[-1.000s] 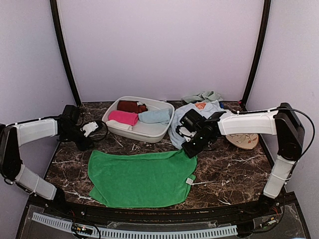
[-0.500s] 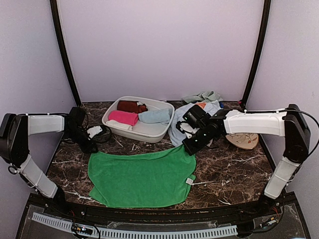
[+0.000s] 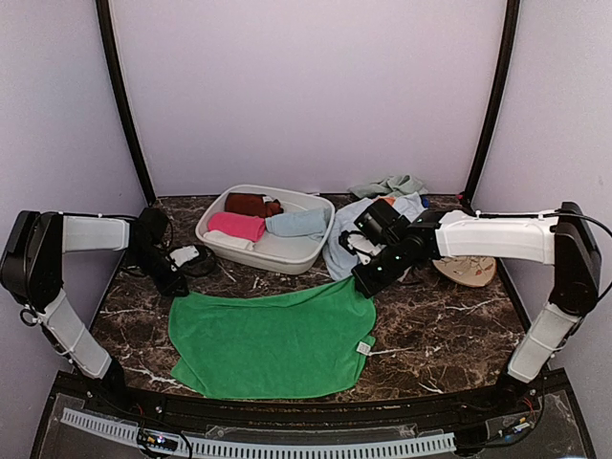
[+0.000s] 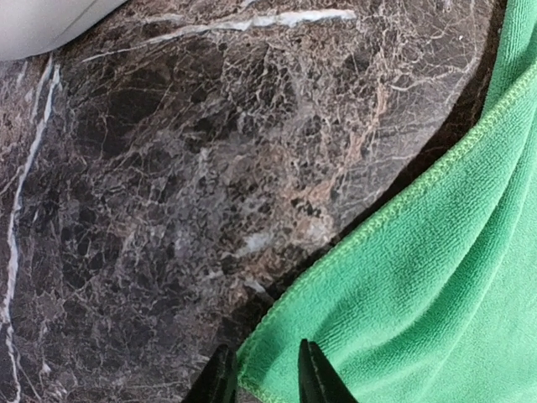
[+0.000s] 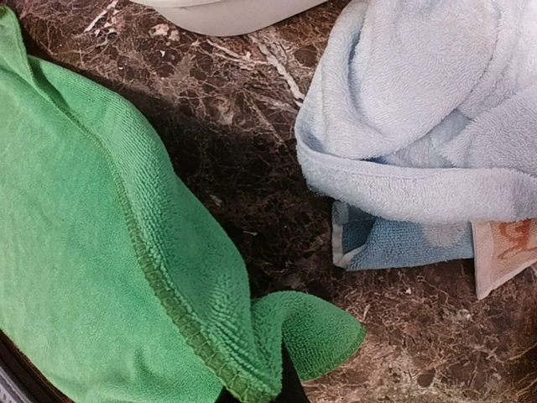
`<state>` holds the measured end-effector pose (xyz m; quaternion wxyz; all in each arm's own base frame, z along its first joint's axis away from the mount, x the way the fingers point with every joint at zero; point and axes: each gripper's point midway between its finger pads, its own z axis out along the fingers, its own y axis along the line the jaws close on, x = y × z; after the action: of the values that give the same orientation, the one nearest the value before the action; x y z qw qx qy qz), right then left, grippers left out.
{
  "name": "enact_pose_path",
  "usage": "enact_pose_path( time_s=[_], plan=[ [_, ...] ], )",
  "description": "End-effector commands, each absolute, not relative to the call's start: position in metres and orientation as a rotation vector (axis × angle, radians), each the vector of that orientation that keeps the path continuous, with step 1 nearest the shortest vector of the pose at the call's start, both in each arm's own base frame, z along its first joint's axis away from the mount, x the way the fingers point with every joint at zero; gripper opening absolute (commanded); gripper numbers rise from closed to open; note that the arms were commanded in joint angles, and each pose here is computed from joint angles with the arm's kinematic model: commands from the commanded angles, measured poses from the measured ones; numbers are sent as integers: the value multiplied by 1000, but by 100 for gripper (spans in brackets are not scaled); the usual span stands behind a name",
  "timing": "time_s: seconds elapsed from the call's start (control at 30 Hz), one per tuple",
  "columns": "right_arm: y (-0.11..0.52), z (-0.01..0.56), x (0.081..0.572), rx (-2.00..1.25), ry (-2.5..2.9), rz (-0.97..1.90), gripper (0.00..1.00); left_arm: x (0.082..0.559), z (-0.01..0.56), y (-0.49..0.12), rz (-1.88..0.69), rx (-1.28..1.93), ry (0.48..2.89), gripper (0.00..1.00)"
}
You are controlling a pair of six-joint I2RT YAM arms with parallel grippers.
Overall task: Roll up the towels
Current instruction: Pick up the towel from the center of the board.
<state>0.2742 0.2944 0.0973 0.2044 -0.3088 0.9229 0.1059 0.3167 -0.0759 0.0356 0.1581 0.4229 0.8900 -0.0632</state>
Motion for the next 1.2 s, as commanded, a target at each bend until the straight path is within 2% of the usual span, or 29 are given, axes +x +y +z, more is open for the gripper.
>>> enact_pose_path(
  time_s=[0.0, 0.17, 0.37, 0.67, 0.97, 1.17],
  plan=[
    [299, 116, 273, -846, 2525, 346, 0, 309, 30, -73, -206, 1238, 2591, 24],
    [297, 118, 271, -854, 2520, 344, 0, 295, 24, -72, -253, 1265, 2645, 23],
    [298, 117, 270, -856, 2525, 351, 0, 305, 34, -75, -242, 1230, 2606, 0],
    [294, 124, 272, -861, 2516, 315, 0, 324, 89, -75, -133, 1175, 2449, 0],
    [290, 128, 276, -848, 2508, 284, 0, 323, 114, -68, -38, 1175, 2378, 0],
    [282, 179, 268, -827, 2430, 328, 0, 336, 188, -56, 156, 1075, 2197, 0]
  ],
)
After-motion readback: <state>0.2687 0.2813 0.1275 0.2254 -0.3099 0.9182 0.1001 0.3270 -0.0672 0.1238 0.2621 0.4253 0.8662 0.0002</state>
